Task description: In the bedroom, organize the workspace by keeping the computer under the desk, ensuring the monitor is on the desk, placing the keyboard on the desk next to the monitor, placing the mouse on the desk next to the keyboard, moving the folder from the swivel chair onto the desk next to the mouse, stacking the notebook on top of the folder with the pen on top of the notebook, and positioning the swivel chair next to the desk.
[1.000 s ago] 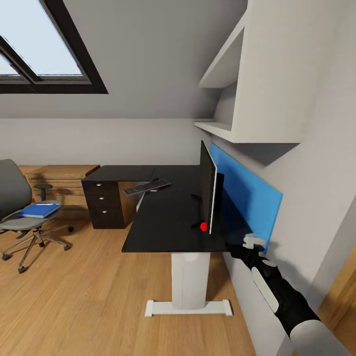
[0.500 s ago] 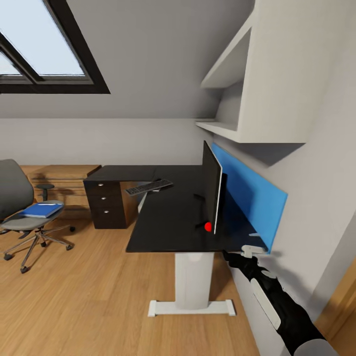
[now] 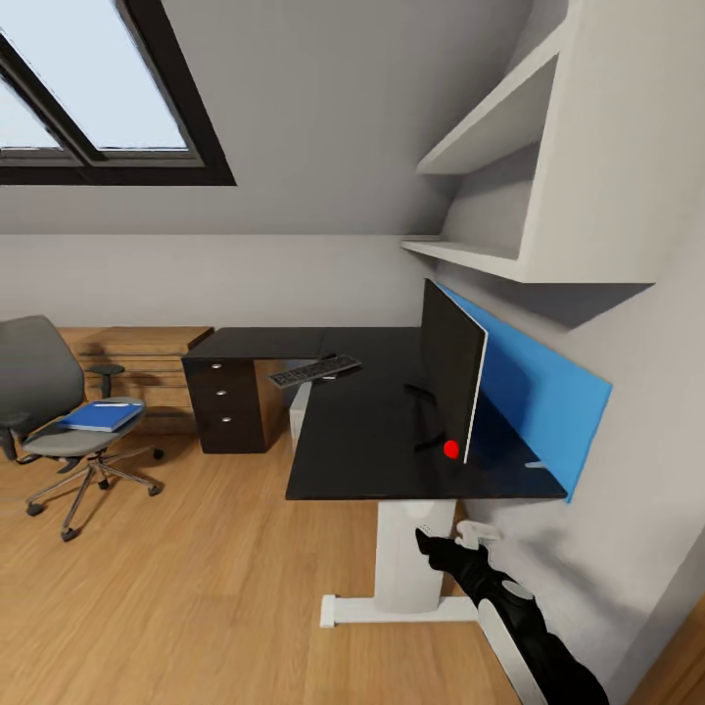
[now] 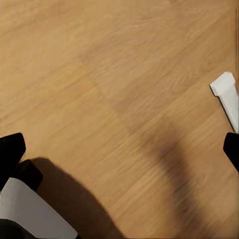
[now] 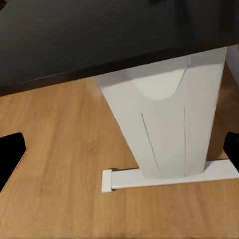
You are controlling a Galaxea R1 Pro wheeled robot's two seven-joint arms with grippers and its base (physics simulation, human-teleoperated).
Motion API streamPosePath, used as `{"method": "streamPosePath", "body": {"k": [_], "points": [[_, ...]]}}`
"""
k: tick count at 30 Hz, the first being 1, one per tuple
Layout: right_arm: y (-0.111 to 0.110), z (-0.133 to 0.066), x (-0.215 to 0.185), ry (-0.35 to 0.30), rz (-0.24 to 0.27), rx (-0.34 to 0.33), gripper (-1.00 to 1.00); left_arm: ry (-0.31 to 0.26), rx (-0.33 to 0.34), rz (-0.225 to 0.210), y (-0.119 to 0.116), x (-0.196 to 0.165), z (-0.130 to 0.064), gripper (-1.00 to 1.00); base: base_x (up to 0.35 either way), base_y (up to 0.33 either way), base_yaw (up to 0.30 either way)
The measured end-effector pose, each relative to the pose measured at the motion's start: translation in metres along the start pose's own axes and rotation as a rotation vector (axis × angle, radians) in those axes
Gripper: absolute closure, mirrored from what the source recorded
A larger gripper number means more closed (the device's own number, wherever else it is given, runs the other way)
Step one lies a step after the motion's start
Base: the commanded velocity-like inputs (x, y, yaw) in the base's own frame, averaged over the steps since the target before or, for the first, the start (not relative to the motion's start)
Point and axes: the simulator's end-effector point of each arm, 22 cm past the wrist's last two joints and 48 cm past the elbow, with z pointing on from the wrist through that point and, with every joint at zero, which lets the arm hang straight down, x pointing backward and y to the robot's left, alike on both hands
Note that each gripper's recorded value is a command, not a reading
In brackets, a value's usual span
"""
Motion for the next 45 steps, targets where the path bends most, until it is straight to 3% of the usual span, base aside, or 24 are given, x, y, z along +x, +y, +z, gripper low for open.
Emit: {"method": "streamPosePath", "body": {"k": [5,11,13,16,17,18,20,33,45], "points": [[0.007,-0.003,0.019,0.029,0.014,-0.008,-1.0,-0.004,0.029,0.006,-0.021,-0.008,0.004,-1.0,0.0,0.296,0.0],[0.014,-0.006,0.026,0.034,0.02,-0.018,-1.0,0.033,0.073,0.037,-0.052,-0.007,0.008,-1.0,0.0,0.296,0.0],[0.029,-0.015,-0.009,-0.04,0.022,-0.051,-1.0,0.055,0.112,0.048,-0.082,-0.015,0.01,-1.0,0.0,0.296,0.0],[0.045,-0.027,-0.044,-0.11,0.023,-0.088,-1.0,0.077,0.139,0.057,-0.106,-0.02,0.011,-1.0,0.0,0.295,0.0],[0.059,-0.038,-0.066,-0.145,0.025,-0.12,-1.0,0.083,0.169,0.062,-0.132,-0.029,0.011,-1.0,0.0,0.299,-0.01],[0.075,-0.051,-0.093,-0.184,0.04,-0.162,-1.0,0.087,0.228,0.11,-0.183,-0.038,0.01,-1.0,0.0,0.302,-0.008],[0.08,-0.055,-0.1,-0.196,0.045,-0.176,-1.0,0.087,0.249,0.142,-0.202,-0.038,0.009,-1.0,0.0,0.311,-0.003],[0.086,-0.058,-0.105,-0.207,0.047,-0.192,-1.0,0.092,0.267,0.167,-0.211,-0.034,0.008,-1.0,0.0,0.317,-0.007],[0.093,-0.061,-0.107,-0.214,0.058,-0.2,-1.0,0.091,0.272,0.168,-0.213,-0.034,0.007,-1.0,0.0,0.318,-0.259]]}}
